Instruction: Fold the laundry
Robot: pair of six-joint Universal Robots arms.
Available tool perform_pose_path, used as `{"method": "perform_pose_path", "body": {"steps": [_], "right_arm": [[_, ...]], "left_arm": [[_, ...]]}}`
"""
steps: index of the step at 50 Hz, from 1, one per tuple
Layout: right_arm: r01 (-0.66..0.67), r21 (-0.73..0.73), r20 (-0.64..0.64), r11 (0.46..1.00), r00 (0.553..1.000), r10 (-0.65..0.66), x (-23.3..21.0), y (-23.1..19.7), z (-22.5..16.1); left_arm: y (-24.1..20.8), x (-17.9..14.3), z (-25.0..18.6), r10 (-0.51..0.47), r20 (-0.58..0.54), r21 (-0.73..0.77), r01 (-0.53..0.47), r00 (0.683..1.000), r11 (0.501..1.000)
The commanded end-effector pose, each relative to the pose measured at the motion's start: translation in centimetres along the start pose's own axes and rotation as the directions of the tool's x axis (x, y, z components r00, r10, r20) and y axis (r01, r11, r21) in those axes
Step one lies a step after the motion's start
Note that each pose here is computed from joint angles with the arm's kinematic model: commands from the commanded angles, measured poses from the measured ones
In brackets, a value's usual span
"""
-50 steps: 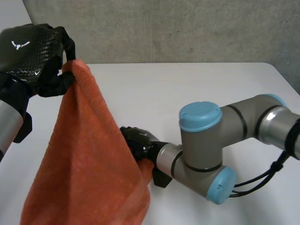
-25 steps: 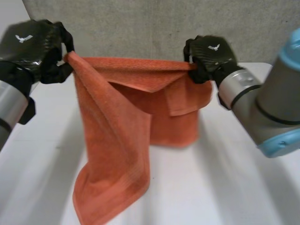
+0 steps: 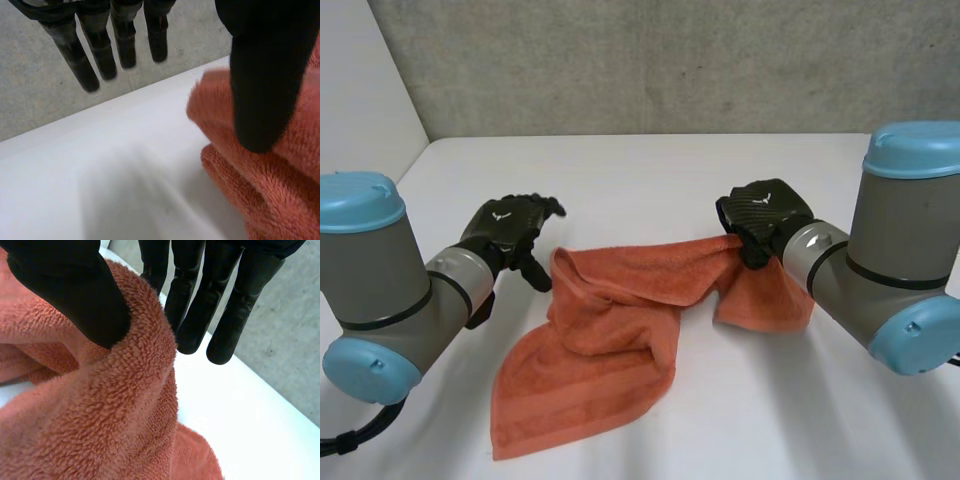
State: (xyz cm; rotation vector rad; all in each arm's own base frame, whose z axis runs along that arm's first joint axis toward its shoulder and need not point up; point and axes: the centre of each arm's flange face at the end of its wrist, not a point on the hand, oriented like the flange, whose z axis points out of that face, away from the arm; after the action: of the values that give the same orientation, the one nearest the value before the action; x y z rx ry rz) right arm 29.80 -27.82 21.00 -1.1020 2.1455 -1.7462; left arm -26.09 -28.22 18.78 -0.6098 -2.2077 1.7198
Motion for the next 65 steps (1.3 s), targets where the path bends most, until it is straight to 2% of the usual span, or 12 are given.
{"method": "perform_pose_path", "body": {"steps": [1,8,10,14,24,42,47,52,57,60,64,65], "right_arm": [[-0.005,-0.018,-0.007,1.000,1.000,0.005,0.3,0.9,0.6],[-0.009,-0.036,-0.005,0.999,1.000,0.009,0.3,1.5,0.7],[-0.010,-0.040,-0.001,0.999,1.000,0.010,0.2,1.6,0.6],[-0.009,-0.046,0.003,0.999,1.000,0.009,0.0,1.8,0.5],[0.026,-0.056,0.016,0.998,1.000,-0.025,-0.2,2.0,0.1],[0.121,-0.074,0.039,0.990,0.992,-0.119,-0.7,2.8,0.1],[0.142,-0.061,0.033,0.988,0.990,-0.140,-0.4,2.6,0.8],[0.168,-0.024,0.005,0.986,0.986,-0.168,0.4,1.8,2.4],[0.190,0.185,-0.130,0.964,0.977,-0.167,3.0,-3.8,4.3],[0.183,0.397,-0.232,0.899,0.968,-0.095,4.9,-8.3,4.9],[0.116,0.634,-0.275,0.764,0.958,0.082,7.5,-12.6,3.5],[0.100,0.666,-0.269,0.739,0.956,0.113,8.1,-13.3,2.8]], "left_arm": [[-3.0,0.9,-1.9,-0.005,-0.011,0.057,0.005,1.000,0.998],[-5.9,2.9,-5.0,-0.125,-0.045,0.132,0.130,0.991,0.983],[-5.9,3.2,-5.4,-0.208,-0.017,0.136,0.208,0.978,0.969],[-5.1,3.1,-4.9,-0.251,0.039,0.122,0.245,0.967,0.962],[-1.1,3.0,-0.5,-0.222,0.194,0.037,0.219,0.955,0.975],[3.4,2.0,3.3,-0.190,0.236,-0.077,0.213,0.953,0.974],[3.9,2.2,3.6,-0.184,0.191,-0.115,0.208,0.964,0.971],[3.4,1.9,4.6,-0.157,0.124,-0.115,0.171,0.980,0.979],[-2.8,1.0,6.4,-0.074,0.106,0.100,0.064,0.992,0.993],[-8.1,0.4,6.3,-0.055,0.118,0.303,0.017,0.991,0.953],[-16.4,-0.3,3.5,-0.066,0.142,0.632,-0.039,0.988,0.774],[-18.5,-0.4,2.2,-0.078,0.142,0.720,-0.049,0.987,0.693]]}}
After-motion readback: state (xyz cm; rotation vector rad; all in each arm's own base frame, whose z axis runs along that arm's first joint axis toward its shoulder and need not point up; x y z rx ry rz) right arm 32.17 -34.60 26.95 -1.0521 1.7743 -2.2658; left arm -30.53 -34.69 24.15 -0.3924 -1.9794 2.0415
